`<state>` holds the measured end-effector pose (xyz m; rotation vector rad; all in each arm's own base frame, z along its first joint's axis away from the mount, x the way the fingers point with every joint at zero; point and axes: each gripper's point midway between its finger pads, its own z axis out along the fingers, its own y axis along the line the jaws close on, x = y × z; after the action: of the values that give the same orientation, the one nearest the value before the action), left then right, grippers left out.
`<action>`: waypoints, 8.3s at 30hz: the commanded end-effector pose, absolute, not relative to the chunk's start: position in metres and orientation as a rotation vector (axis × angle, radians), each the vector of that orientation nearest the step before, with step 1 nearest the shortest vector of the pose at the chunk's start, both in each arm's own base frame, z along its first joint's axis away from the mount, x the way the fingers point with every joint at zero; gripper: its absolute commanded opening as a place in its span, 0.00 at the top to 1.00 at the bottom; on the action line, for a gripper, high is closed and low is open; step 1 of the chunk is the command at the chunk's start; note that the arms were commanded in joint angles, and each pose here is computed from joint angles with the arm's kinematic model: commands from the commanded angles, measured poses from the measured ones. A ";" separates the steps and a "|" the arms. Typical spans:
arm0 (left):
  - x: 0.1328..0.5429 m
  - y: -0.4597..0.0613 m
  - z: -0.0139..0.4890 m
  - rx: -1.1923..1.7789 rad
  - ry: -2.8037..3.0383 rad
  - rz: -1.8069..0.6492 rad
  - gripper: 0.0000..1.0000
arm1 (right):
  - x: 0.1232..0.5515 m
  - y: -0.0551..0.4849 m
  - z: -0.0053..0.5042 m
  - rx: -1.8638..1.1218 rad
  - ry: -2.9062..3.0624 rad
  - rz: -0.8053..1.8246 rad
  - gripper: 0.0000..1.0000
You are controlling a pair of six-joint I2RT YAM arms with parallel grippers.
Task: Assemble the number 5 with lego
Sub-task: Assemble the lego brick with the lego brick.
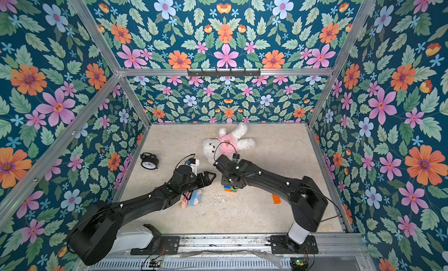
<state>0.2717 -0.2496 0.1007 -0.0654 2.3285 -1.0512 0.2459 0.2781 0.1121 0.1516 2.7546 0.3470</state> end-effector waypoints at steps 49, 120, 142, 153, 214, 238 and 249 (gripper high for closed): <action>0.248 -0.316 0.062 0.134 2.522 -1.304 0.40 | 0.249 0.270 0.076 0.204 2.732 0.884 0.42; 0.251 -0.310 0.063 0.159 2.551 -1.208 0.51 | 0.238 0.255 0.039 0.130 2.885 0.654 0.69; 0.248 -0.311 0.053 0.166 2.589 -1.202 0.47 | 0.230 0.243 0.019 0.180 2.925 0.580 0.76; 0.251 -0.299 0.051 0.101 2.580 -1.133 0.49 | 0.228 0.236 0.020 0.191 2.926 0.546 0.76; 0.253 -0.321 0.044 0.153 2.675 -1.173 0.44 | 0.229 0.232 0.018 0.187 2.931 0.499 0.77; 0.244 -0.332 0.050 -0.005 2.541 -1.558 0.49 | 0.227 0.234 0.013 0.175 2.936 0.525 0.78; 0.240 -0.335 0.050 -0.034 2.506 -1.658 0.57 | 0.226 0.235 0.012 0.169 2.938 0.532 0.78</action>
<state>0.2584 -0.3327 0.0569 -0.0703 2.4325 -1.6021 0.2541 0.2571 0.0379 0.1741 2.7901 0.6794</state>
